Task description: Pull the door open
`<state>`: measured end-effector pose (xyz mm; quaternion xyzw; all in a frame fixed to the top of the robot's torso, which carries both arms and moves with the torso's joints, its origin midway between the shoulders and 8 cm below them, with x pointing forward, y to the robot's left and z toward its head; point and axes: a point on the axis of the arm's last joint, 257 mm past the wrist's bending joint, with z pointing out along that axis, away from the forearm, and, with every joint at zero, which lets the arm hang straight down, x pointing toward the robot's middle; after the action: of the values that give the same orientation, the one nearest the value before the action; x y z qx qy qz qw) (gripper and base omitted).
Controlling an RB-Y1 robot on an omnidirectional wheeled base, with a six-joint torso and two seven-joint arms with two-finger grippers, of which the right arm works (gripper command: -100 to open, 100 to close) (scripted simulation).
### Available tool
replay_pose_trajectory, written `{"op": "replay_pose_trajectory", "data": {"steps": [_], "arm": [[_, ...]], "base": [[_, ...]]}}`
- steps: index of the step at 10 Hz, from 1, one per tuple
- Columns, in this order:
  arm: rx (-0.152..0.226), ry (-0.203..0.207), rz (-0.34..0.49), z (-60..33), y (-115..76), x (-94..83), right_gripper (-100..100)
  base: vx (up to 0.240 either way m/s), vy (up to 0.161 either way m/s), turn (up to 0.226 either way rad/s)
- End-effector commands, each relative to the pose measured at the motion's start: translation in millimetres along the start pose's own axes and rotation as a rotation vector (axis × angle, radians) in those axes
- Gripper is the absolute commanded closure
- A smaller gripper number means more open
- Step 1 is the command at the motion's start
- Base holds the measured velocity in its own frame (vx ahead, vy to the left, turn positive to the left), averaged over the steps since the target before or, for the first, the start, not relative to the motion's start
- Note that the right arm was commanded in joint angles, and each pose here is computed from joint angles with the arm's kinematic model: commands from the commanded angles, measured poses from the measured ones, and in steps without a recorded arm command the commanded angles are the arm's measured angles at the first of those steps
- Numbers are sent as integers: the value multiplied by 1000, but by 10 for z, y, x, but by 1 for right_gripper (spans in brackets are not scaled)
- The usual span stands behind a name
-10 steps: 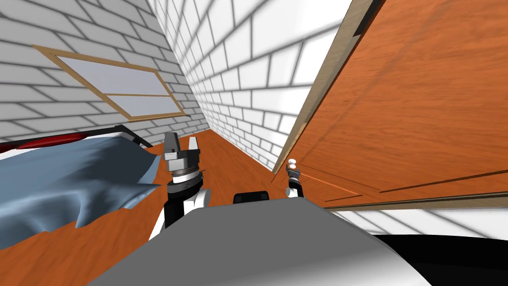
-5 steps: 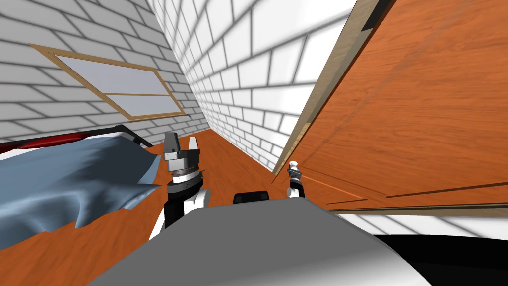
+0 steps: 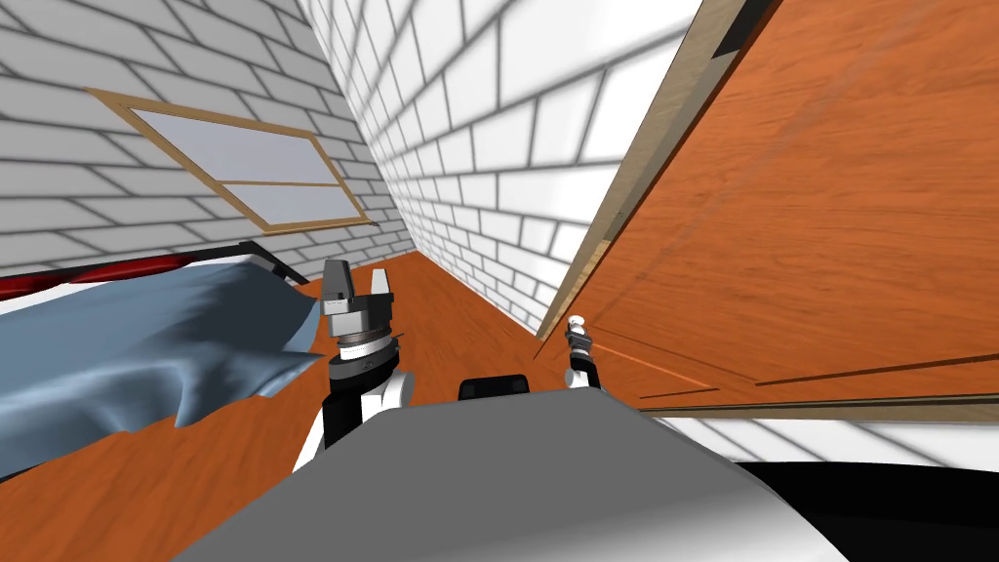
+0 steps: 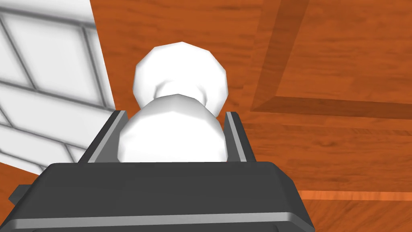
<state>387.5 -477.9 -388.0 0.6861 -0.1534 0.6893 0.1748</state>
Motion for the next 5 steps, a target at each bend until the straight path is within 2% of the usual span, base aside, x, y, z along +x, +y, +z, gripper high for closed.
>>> {"op": "replay_pose_trajectory", "data": {"steps": [1,5], "arm": [[30,-8,7,-35,-80,-36,100],[105,-8,23,-86,-248,-27,100]], "base": [[-210,-4,85],[-263,-1,93]]}}
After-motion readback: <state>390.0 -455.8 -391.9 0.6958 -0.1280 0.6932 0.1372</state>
